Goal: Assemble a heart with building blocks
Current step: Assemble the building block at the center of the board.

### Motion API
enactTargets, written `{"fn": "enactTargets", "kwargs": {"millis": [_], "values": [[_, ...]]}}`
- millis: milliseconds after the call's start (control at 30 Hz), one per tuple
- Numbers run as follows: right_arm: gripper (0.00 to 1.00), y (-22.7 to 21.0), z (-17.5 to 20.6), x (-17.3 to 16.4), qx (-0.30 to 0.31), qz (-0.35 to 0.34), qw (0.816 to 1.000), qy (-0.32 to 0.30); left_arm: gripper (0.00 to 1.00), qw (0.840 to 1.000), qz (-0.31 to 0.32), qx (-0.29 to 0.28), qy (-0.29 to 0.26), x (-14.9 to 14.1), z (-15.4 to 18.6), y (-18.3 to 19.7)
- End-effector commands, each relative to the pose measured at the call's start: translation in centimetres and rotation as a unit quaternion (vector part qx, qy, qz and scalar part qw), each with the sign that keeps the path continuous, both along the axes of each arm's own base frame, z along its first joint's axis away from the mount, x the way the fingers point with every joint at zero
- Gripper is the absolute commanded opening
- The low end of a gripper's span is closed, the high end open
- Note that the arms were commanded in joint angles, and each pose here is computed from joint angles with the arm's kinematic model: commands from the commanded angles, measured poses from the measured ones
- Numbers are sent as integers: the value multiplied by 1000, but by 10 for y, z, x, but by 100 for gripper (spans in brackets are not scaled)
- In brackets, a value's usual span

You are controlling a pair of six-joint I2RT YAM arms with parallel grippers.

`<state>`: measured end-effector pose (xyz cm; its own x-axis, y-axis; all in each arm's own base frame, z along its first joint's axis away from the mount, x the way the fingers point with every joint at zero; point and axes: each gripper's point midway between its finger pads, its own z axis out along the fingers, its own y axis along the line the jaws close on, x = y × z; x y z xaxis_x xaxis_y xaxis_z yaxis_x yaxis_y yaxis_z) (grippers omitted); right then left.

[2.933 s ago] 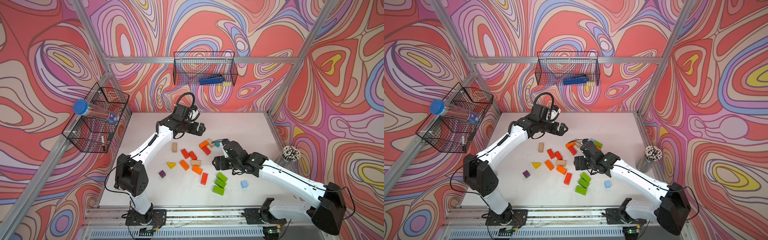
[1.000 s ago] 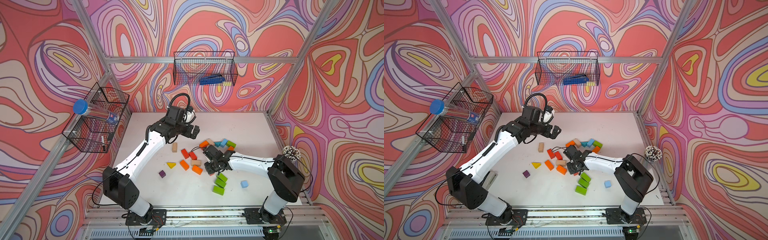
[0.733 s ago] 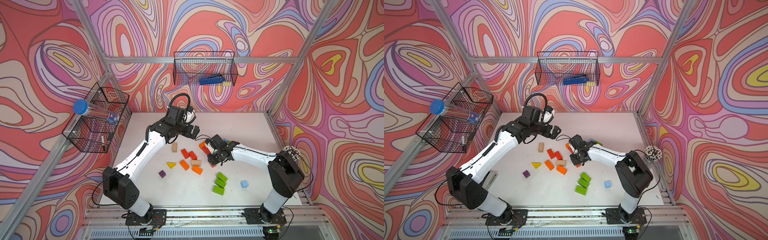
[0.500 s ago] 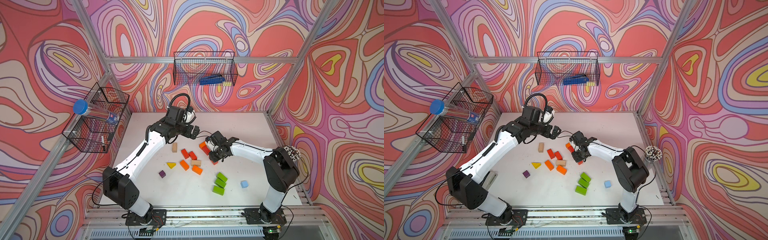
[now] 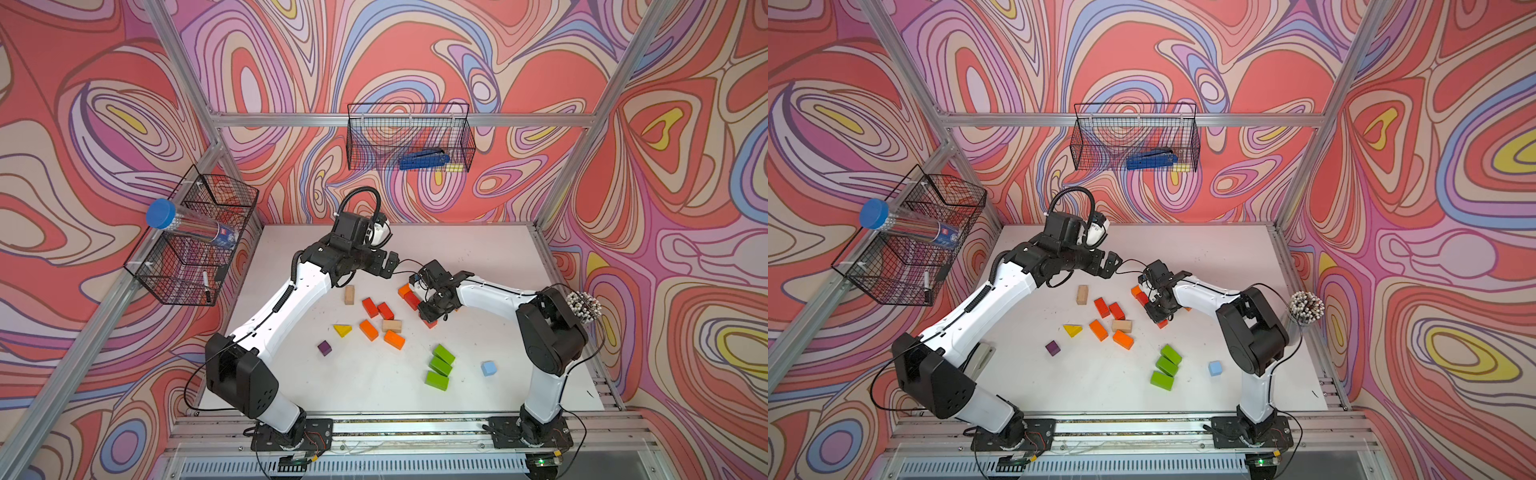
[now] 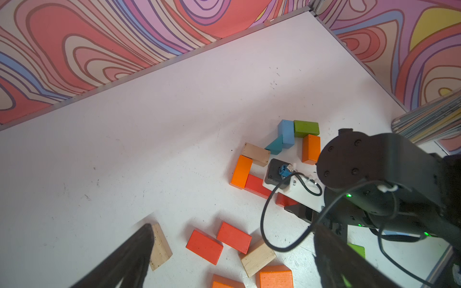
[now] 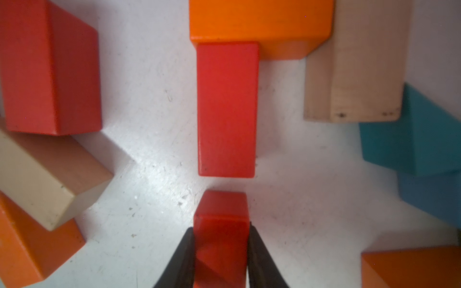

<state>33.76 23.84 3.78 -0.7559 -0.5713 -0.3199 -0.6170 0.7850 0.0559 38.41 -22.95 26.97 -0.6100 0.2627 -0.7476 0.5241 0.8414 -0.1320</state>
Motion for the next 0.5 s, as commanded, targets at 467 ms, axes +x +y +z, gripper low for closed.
{"fn": "enactTargets", "kwargs": {"millis": [467], "values": [[22,6,-4,16,10,8,1000,-10,100,1000,-9,8,5,-7,-2,3]]}}
